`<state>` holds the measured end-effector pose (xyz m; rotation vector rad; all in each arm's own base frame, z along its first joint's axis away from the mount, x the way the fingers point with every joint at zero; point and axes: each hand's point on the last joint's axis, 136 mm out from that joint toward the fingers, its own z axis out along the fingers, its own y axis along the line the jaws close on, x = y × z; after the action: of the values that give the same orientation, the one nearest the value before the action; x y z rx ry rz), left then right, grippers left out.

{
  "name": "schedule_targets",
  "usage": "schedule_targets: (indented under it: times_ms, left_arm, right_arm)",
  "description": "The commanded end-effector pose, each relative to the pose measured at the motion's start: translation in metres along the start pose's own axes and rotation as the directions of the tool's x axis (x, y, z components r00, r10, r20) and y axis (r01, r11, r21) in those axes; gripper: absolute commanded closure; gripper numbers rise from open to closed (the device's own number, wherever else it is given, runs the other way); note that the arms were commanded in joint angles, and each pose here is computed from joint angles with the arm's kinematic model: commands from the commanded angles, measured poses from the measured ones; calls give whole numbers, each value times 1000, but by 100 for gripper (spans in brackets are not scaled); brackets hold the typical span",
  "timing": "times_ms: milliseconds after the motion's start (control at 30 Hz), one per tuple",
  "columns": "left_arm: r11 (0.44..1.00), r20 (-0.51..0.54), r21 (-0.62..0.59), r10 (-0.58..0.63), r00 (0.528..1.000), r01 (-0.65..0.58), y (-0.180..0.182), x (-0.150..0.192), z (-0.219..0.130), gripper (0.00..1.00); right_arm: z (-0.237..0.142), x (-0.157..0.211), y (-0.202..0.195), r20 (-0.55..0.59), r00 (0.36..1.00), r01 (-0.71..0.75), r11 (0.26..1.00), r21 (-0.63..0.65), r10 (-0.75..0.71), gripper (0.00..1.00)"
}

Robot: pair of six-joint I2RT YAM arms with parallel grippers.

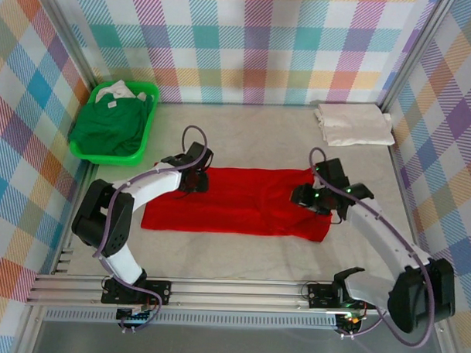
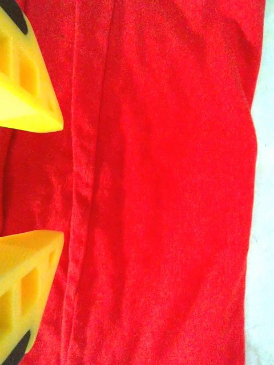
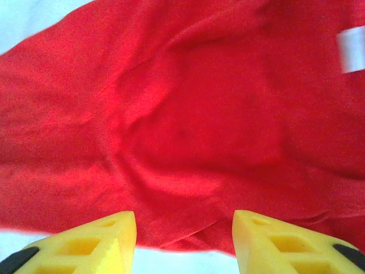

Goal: Fold and stack the t-shirts

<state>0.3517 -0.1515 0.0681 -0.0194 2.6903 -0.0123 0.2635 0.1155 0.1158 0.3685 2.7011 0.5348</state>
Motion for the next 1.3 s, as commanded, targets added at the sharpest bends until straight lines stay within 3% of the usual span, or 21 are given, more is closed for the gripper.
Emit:
schedule_targets:
  times_ms: [0, 100, 433, 533, 667, 700, 967, 1100, 1133, 1167, 1267]
  left_arm:
    - [999, 12, 14, 47, 999, -48, -9, -5, -9, 51]
    - [999, 29, 4, 45, 999, -45, -5, -4, -12, 50]
    - [999, 20, -4, 38, 999, -38, -6, -4, -5, 50]
    - [999, 17, -5, 35, 999, -35, -6, -4, -5, 50]
    - [999, 16, -19, 32, 999, -32, -3, -3, -6, 50]
    - [999, 15, -25, 32, 999, -32, -2, -2, -6, 50]
    - [999, 12, -47, 28, 1000, -28, 1, -2, -1, 50]
    - [999, 8, -37, 29, 1000, -29, -2, -2, 4, 50]
    - [999, 5, -33, 31, 1000, -31, -4, -3, 5, 50]
    - [999, 6, -31, 31, 1000, -31, -5, -4, 6, 50]
    - [999, 25, 12, 36, 999, -36, -14, -10, 4, 50]
  right_arm:
    - [5, 3, -24, -65, 995, -75, 996, 56, 79, 52]
    - [16, 6, -44, -91, 986, -131, 988, 78, 138, 51]
    - [47, 25, -50, -197, 967, -160, 987, 28, 162, 51]
    - [48, 22, -40, -201, 967, -166, 986, -24, 157, 67]
    - [34, 14, -33, -172, 974, -158, 987, -38, 149, 99]
    - [30, 13, -32, -165, 975, -155, 987, -38, 147, 100]
    - [-7, 18, -16, -139, 974, -196, 976, -100, 181, 100]
    - [-5, 26, -24, -144, 970, -210, 975, -75, 198, 99]
    - [-1, 27, -29, -142, 970, -208, 977, -54, 198, 81]
    - [3, 26, -34, -138, 970, -206, 978, -35, 199, 71]
    - [7, 3, -27, -78, 983, -172, 983, -68, 166, 71]
